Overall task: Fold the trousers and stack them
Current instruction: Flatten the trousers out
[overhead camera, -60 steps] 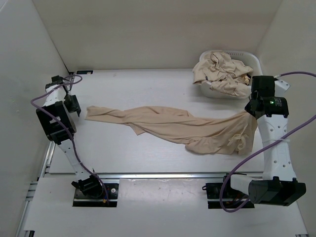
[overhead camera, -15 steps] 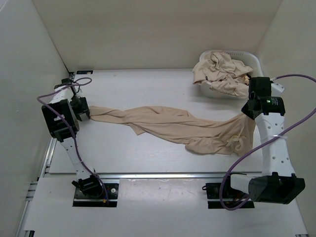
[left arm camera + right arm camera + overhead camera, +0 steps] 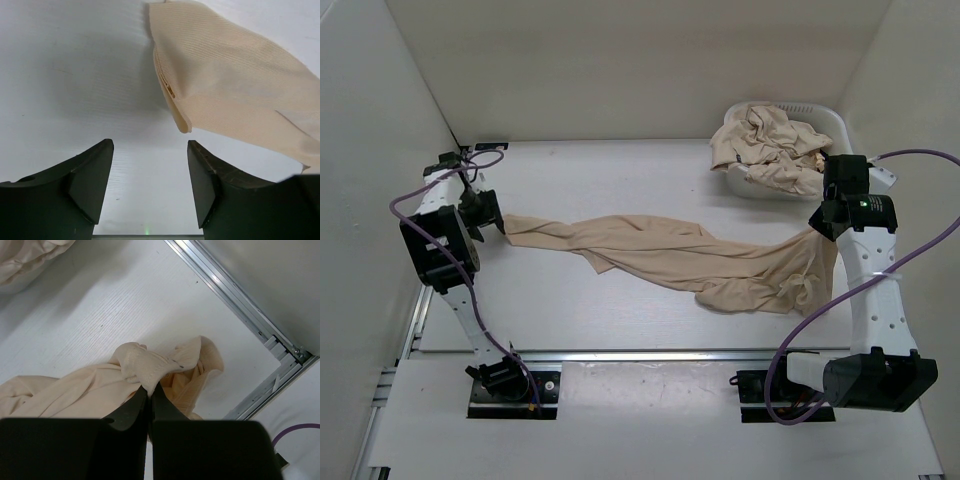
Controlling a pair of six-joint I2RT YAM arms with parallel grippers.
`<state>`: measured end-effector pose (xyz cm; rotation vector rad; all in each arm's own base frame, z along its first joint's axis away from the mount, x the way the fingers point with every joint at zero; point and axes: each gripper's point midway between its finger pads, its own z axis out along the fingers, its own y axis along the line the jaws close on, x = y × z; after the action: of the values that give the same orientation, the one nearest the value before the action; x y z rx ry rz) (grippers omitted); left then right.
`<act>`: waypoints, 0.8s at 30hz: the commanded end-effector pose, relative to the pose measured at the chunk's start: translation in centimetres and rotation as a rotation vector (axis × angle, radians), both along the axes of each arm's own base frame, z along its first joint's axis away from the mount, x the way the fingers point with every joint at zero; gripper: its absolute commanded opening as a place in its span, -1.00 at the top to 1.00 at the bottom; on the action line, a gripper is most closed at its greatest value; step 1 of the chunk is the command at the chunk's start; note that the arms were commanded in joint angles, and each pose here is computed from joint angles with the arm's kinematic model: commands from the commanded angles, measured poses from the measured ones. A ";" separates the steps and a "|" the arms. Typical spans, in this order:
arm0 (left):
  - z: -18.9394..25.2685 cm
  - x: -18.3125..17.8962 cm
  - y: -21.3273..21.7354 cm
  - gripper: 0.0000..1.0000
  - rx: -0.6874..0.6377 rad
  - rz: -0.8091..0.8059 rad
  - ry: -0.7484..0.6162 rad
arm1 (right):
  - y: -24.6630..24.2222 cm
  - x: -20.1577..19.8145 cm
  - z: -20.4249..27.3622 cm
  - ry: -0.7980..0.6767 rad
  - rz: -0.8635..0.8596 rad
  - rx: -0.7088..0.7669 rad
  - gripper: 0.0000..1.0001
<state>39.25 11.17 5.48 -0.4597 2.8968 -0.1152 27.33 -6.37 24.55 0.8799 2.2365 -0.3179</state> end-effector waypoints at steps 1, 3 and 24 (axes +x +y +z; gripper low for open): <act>1.1 0.8 0.6 -0.45 0.037 0.001 -0.023 | -0.3 1.0 1.7 -0.068 -0.011 -0.008 1.00; 0.6 1.2 1.0 -0.45 0.047 0.003 -0.015 | -0.3 1.0 1.7 -0.068 -0.011 -0.008 1.00; 11.1 1.4 -0.3 -0.37 0.043 -0.014 -0.293 | -0.5 0.7 1.1 -0.049 -0.016 -0.015 1.00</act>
<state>40.85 10.47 16.02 -0.3736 2.6251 -0.1336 27.32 -6.42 24.56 0.8807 2.2347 -0.3213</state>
